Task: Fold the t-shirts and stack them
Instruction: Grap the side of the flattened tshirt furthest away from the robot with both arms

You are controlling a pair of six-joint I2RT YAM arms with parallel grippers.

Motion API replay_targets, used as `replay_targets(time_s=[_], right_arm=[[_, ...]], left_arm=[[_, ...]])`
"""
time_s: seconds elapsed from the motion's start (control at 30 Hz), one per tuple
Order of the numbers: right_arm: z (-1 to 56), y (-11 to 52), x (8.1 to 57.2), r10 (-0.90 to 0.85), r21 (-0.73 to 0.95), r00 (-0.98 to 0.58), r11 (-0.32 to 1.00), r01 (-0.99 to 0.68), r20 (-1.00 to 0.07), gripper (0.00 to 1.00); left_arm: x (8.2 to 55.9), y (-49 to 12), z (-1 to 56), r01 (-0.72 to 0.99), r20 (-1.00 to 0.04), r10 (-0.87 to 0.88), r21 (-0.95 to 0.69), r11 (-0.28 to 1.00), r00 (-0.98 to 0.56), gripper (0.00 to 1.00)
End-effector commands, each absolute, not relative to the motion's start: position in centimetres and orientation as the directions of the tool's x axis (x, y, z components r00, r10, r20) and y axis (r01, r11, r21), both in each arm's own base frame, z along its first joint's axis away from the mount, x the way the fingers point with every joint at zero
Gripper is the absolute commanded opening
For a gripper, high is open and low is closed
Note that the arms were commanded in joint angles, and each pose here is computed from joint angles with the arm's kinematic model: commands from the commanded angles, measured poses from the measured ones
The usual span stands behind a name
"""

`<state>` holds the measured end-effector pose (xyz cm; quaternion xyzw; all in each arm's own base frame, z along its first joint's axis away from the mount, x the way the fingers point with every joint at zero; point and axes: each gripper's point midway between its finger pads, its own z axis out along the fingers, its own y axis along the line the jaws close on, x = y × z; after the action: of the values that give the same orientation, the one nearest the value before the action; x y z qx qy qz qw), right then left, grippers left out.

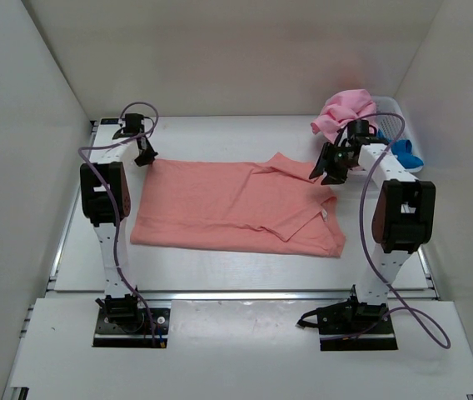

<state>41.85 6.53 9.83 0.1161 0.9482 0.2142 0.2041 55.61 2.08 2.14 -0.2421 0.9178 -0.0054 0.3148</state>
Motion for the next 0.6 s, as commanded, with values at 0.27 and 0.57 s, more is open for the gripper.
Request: replay_targets(time_s=[0.27,0.57], right_arm=[[10.9,7.0,44.2,0.286,0.453,-0.878,0.887,0.091,-0.384,0.45],[10.3,6.7,43.3,0.315,0.465,-0.876,0.877,0.122,-0.365,0.45]], left_arm=[[57.0,0.5,4.0,-0.431,-0.559,-0.501,-0.265,0.863,-0.661,0.49],[56.5,0.1,2.5,-0.415,-0.507,-0.483,-0.249,0.875,-0.714,0.49]])
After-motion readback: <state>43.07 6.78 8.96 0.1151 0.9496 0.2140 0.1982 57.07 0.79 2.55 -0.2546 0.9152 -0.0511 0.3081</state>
